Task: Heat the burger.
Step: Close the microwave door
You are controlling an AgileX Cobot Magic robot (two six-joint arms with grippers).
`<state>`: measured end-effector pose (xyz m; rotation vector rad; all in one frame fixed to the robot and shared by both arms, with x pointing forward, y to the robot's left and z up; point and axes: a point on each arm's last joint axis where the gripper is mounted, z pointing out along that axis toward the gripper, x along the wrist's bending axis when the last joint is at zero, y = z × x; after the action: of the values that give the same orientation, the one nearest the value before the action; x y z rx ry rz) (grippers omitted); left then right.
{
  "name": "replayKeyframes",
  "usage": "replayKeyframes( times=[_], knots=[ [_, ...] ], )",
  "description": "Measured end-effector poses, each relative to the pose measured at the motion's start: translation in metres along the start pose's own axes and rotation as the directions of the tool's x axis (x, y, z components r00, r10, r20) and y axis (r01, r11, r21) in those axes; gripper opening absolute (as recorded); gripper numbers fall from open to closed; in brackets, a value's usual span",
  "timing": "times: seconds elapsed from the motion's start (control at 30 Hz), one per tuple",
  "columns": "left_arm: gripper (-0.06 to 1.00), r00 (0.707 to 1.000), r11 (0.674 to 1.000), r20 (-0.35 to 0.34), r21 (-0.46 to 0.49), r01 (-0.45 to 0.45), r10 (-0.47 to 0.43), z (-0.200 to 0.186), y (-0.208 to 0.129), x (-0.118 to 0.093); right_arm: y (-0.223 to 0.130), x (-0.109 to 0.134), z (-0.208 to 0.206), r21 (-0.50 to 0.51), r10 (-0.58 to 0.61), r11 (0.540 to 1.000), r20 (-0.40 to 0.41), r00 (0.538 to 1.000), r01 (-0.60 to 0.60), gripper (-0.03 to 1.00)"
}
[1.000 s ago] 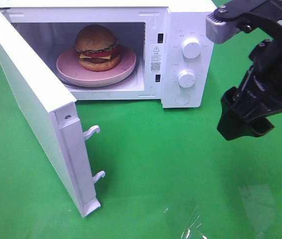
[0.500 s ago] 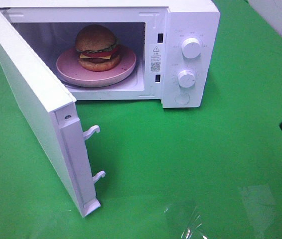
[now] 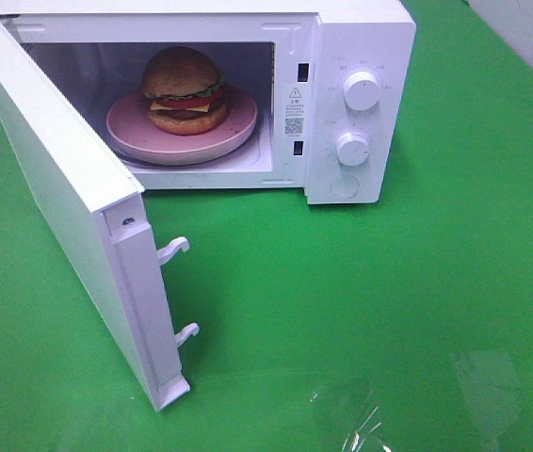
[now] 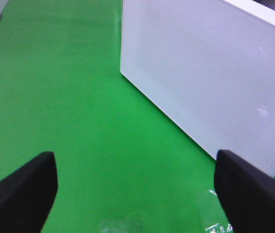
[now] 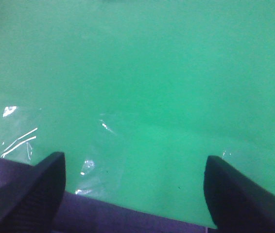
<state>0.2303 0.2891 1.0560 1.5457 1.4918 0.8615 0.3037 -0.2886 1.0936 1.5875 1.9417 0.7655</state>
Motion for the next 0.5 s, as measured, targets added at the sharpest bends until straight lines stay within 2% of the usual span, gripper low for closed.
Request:
replayKeyframes(
  times=[0.03, 0.07, 0.13, 0.23, 0.3, 0.47, 0.5],
  knots=[
    [0.8, 1.0, 1.0, 0.0, 0.0, 0.0, 0.0, 0.0, 0.0, 0.0, -0.012, -0.004, -0.007, -0.051, 0.066, 0.997, 0.026, 0.998, -0.064, 0.76],
    [0.8, 1.0, 1.0, 0.0, 0.0, 0.0, 0.0, 0.0, 0.0, 0.0, -0.012, -0.004, -0.007, -0.051, 0.066, 0.997, 0.026, 0.998, -0.064, 0.76],
    [0.8, 1.0, 1.0, 0.0, 0.0, 0.0, 0.0, 0.0, 0.0, 0.0, -0.034, -0.008, -0.016, -0.147, 0.143, 0.98, 0.073, 0.987, -0.131, 0.76],
    [0.8, 1.0, 1.0, 0.0, 0.0, 0.0, 0.0, 0.0, 0.0, 0.0, -0.038, -0.008, -0.017, -0.165, 0.156, 0.976, 0.082, 0.984, -0.141, 0.76],
    [0.8, 1.0, 1.0, 0.0, 0.0, 0.0, 0.0, 0.0, 0.0, 0.0, -0.054, -0.008, -0.023, -0.235, 0.194, 0.957, 0.095, 0.976, -0.167, 0.76],
    [0.8, 1.0, 1.0, 0.0, 0.0, 0.0, 0.0, 0.0, 0.0, 0.0, -0.065, -0.005, -0.024, -0.283, 0.216, 0.941, 0.086, 0.973, -0.184, 0.76],
    [0.8, 1.0, 1.0, 0.0, 0.0, 0.0, 0.0, 0.0, 0.0, 0.0, -0.069, -0.003, -0.023, -0.326, 0.213, 0.929, 0.082, 0.974, -0.176, 0.76]
  ],
)
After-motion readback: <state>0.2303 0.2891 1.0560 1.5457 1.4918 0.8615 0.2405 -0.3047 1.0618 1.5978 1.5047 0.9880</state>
